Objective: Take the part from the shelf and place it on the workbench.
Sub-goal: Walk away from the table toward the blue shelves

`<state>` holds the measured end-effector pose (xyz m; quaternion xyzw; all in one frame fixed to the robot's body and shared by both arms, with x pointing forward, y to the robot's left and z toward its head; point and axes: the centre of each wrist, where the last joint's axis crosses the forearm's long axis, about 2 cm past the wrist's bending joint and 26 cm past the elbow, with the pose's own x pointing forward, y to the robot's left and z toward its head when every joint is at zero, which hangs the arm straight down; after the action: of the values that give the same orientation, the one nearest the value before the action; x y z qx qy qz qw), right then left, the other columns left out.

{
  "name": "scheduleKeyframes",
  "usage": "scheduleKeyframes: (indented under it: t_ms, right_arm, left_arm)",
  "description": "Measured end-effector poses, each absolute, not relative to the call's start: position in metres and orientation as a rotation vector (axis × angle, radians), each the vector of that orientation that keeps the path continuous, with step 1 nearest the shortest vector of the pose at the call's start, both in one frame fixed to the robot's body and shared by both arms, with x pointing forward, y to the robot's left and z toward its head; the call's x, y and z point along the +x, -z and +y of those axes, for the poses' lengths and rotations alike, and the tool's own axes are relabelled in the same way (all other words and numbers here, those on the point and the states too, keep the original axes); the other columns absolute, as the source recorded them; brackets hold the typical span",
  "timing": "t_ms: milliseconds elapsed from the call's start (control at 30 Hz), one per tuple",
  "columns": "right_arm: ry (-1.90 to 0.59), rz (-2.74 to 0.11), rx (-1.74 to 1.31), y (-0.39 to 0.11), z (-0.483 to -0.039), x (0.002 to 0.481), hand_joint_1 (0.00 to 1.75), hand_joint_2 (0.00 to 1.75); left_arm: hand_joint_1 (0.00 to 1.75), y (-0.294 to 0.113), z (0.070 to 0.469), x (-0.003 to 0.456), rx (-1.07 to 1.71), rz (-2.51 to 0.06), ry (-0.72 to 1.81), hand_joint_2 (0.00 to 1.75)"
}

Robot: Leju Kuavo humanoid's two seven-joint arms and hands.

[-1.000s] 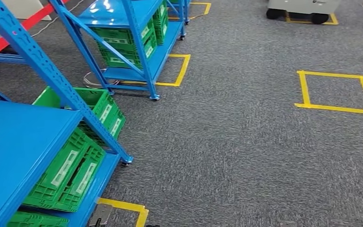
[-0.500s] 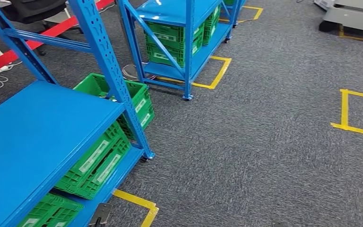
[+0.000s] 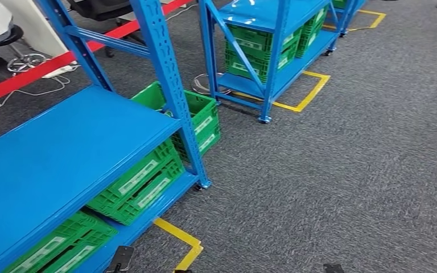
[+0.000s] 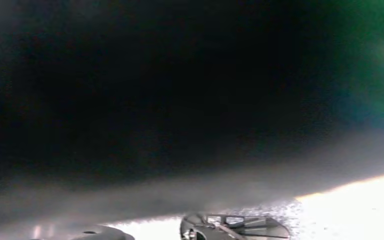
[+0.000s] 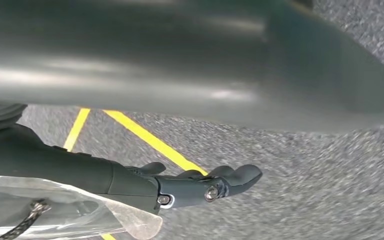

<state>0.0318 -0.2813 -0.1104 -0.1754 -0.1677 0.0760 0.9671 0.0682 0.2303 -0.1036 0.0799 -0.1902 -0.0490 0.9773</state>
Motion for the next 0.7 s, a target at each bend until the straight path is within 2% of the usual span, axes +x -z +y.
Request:
scheduleKeyframes:
  t_ms: [700]
  right_arm:
    - [-0.208, -0.370, -0.368, 0.1096, -0.2815, 0.0385, 0.00, 0.00]
  left_arm:
    - [0.00, 0.1040, 0.2305, 0.0662, 0.150, -0.394, 0.081, 0.00]
